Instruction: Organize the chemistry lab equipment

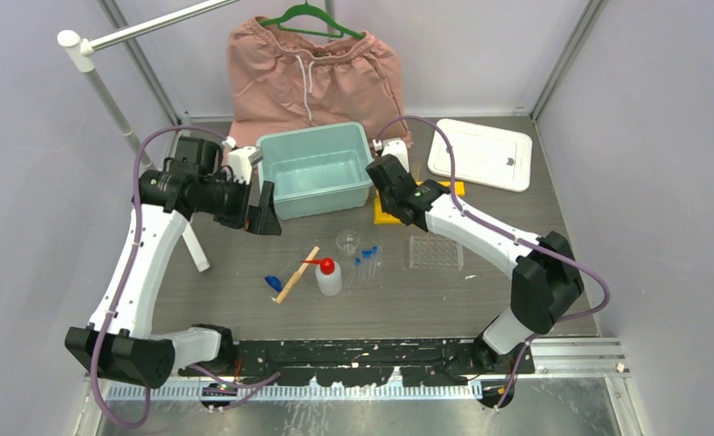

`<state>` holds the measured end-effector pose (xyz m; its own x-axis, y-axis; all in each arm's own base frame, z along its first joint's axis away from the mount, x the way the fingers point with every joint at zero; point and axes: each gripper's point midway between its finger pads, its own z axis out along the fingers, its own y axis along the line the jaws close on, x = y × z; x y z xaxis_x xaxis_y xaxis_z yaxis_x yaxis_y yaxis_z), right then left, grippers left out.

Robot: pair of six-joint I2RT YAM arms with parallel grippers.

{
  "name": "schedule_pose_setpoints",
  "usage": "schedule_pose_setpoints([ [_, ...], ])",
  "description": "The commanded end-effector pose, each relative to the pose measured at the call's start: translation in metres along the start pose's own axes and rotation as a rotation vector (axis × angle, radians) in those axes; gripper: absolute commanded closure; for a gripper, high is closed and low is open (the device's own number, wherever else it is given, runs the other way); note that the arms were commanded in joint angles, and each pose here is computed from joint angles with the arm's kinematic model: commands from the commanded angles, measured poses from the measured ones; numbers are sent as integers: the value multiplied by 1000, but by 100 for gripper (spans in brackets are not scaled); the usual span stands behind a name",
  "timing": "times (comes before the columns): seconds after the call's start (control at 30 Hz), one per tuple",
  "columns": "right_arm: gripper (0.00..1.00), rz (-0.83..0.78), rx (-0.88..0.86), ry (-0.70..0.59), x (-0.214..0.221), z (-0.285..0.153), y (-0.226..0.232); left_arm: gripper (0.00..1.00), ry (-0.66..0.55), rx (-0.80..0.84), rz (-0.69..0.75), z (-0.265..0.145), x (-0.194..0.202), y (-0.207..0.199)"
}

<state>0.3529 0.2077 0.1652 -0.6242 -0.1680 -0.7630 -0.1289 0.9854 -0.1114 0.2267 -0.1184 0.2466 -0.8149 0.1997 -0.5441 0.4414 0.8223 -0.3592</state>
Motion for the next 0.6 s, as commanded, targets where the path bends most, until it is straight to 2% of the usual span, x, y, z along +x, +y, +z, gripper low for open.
schedule_pose_setpoints([
  [0.0, 99, 128, -6, -180, -39, -4, -4, 0, -47, -37, 19, -12, -7, 1],
  [0.23, 99, 218, -25, -241, -38, 2, -6, 0, -46, -48, 27, -12, -4, 3],
  [0.57, 99, 238, -42, -258, -45, -1, -3, 0, -66, -45, 43, -17, -2, 0],
])
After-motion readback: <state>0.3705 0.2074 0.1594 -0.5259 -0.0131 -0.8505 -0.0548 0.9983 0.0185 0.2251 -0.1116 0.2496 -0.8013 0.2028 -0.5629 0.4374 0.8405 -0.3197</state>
